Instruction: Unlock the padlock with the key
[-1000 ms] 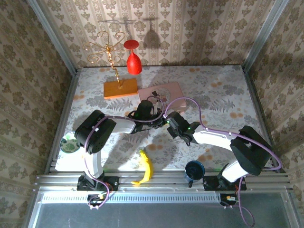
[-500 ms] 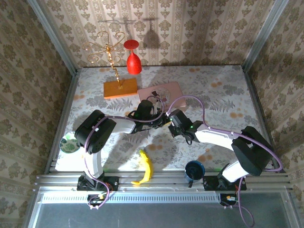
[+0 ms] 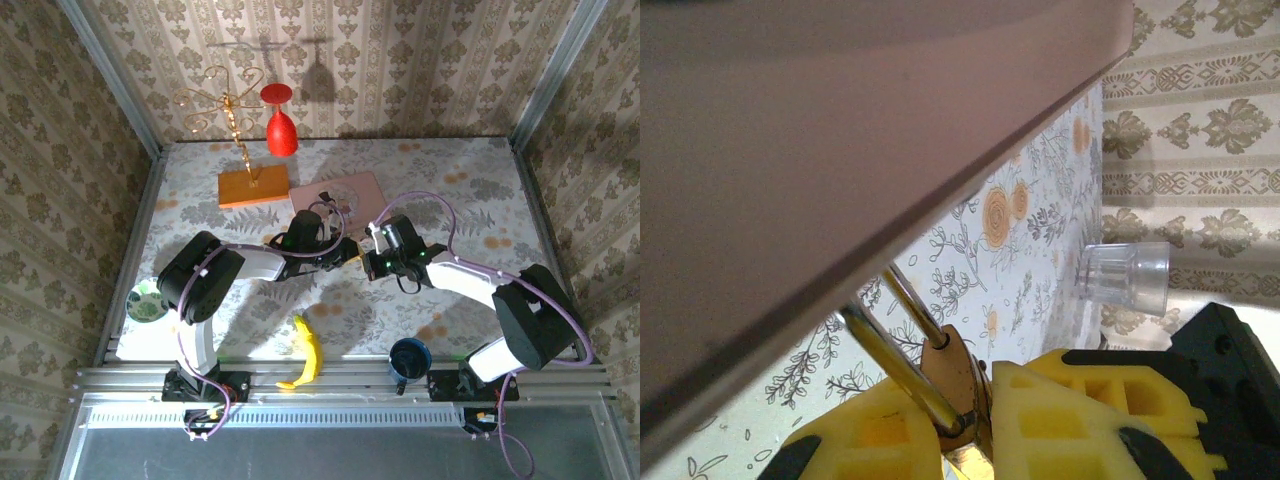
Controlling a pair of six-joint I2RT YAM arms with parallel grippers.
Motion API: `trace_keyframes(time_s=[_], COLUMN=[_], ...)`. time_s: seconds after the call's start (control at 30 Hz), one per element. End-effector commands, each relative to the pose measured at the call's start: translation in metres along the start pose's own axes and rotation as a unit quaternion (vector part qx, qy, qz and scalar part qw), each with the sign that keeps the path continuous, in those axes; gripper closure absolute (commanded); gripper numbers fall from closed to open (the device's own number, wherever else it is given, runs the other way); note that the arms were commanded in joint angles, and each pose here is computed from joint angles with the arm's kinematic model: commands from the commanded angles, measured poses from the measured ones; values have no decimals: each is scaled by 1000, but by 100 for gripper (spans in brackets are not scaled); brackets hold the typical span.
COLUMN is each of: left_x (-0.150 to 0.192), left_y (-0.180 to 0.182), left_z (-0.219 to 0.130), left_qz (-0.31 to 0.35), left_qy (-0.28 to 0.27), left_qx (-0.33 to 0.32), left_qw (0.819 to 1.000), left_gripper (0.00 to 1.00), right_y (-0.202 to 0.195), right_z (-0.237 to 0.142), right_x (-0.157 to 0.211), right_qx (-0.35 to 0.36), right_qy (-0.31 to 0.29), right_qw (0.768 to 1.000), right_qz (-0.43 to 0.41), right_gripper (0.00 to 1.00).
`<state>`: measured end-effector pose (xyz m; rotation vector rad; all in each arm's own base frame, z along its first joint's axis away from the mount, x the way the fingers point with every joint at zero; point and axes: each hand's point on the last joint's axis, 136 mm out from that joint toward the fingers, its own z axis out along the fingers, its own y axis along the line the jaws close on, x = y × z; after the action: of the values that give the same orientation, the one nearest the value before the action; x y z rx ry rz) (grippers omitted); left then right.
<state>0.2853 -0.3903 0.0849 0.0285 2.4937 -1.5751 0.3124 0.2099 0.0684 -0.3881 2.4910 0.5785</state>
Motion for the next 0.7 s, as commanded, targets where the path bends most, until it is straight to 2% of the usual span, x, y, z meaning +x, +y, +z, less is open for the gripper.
trace_keyframes(time_s=[0.0,0.27,0.47,0.67], left_x=[16,16,15,14], left_y=[-23,-23,-22,-23], left_z=[1,-1,-1,-2], left_qz=[-10,-12,-12,-13], left_qy=[43,40,39,38], left_qx=[48,49,50,53], left_qw=[998,998,998,998], left_gripper=[100,100,100,100], right_y=[15,17,7,5], right_z=[-1,-4,-8,-4], right_x=[2,-10,-20,-22], right_qx=[-61,-127,-192,-238], right_qy=[11,0,-18,-9], right_qw=[998,988,970,952], right_qz=[26,83,150,190], right_gripper=[100,100,100,100])
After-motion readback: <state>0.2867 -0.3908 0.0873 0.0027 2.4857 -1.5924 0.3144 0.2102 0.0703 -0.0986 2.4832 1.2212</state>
